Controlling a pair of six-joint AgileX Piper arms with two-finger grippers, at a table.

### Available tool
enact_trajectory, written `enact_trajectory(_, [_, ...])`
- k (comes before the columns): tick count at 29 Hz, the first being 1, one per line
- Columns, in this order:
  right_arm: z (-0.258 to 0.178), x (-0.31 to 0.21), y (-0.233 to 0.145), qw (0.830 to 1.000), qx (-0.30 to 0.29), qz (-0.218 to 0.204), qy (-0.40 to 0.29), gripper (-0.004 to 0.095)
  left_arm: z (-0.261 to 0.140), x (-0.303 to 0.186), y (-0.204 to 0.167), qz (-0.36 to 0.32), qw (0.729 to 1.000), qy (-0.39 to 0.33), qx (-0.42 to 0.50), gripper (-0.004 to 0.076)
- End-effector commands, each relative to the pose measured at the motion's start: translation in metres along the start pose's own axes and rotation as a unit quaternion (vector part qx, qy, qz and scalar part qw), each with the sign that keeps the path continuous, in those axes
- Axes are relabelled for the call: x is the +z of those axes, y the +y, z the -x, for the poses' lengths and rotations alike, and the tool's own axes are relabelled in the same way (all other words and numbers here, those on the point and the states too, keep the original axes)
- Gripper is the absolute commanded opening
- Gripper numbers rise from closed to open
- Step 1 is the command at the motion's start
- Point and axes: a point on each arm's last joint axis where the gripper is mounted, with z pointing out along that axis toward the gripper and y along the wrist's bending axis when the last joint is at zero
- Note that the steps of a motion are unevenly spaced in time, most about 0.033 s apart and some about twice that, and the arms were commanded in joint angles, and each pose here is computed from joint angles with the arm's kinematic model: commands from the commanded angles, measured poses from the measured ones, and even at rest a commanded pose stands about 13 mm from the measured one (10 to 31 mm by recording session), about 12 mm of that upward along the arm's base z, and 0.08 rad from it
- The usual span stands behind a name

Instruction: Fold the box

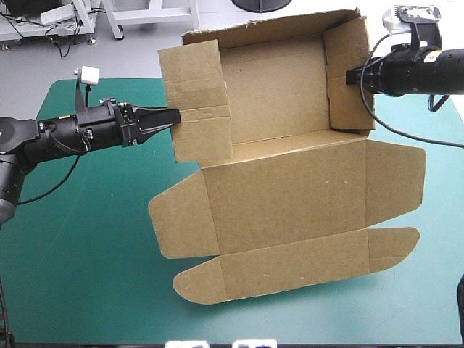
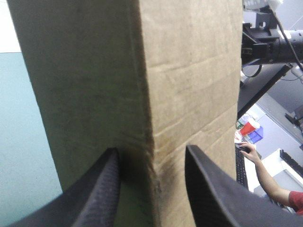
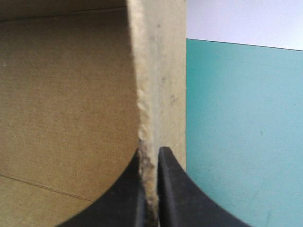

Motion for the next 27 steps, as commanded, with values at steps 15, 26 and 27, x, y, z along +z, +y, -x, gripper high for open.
enact_trajectory(15, [0.004, -0.008, 0.067, 0.997, -0.048, 0.024, -0.048, 0.0000, 0.004, 0.010, -0.012, 0.080, 0.993, -0.018, 0.080, 0.0320])
enact_trajectory(26, [0.002, -0.035, 0.081, 0.996, -0.039, 0.055, -0.066, 0.0000, 0.008, 0.028, 0.009, 0.131, 0.989, -0.038, 0.059, 0.0245])
enact_trajectory(27, [0.001, -0.036, 0.082, 0.996, -0.037, 0.056, -0.065, 0.0001, 0.007, 0.031, 0.010, 0.131, 0.989, -0.038, 0.052, 0.0211])
